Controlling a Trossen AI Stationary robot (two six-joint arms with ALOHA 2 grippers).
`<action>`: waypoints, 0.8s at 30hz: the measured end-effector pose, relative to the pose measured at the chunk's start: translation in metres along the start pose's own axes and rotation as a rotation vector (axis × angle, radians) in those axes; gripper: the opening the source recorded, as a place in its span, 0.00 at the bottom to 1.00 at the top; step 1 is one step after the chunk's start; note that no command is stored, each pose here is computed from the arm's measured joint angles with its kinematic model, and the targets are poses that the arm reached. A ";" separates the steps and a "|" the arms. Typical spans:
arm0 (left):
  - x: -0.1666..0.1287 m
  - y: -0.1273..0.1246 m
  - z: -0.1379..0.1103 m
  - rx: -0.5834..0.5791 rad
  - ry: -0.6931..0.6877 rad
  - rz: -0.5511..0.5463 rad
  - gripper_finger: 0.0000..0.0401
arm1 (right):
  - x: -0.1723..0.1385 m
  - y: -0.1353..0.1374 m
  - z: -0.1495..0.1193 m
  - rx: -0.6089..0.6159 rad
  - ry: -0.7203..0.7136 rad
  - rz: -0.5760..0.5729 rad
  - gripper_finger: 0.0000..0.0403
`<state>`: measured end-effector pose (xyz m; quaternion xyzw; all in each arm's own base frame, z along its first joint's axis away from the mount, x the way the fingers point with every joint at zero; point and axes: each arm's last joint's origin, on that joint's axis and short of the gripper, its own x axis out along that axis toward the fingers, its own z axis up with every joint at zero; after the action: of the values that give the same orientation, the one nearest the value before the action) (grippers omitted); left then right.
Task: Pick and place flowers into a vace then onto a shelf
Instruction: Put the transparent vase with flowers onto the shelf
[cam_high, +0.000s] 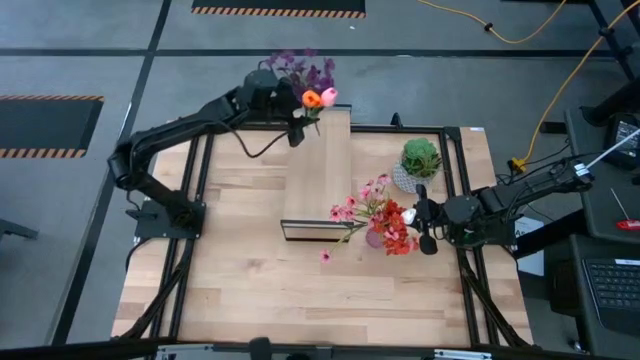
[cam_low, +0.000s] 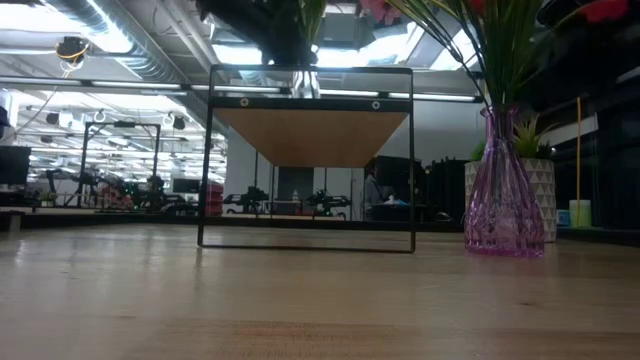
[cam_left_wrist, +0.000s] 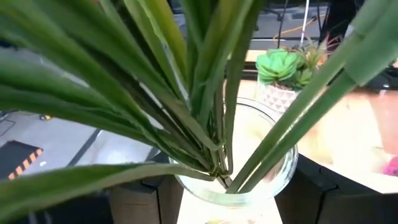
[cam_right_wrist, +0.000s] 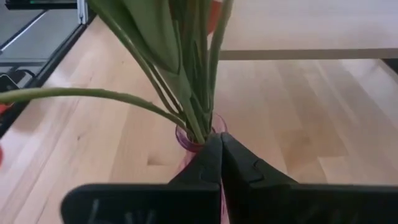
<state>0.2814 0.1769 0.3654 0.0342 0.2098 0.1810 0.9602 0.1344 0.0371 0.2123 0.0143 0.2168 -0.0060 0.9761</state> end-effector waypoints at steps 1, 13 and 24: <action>0.002 0.002 0.001 0.005 -0.001 0.002 0.47 | 0.000 0.000 0.000 0.003 -0.001 0.000 0.00; 0.021 0.007 -0.008 -0.015 0.013 -0.026 0.47 | 0.001 0.000 0.000 0.002 0.001 -0.001 0.00; 0.038 0.012 -0.018 -0.029 0.033 -0.029 0.47 | 0.001 0.000 0.000 0.000 0.001 -0.002 0.00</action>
<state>0.3026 0.2020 0.3360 0.0144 0.2236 0.1704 0.9596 0.1351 0.0372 0.2120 0.0141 0.2174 -0.0067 0.9760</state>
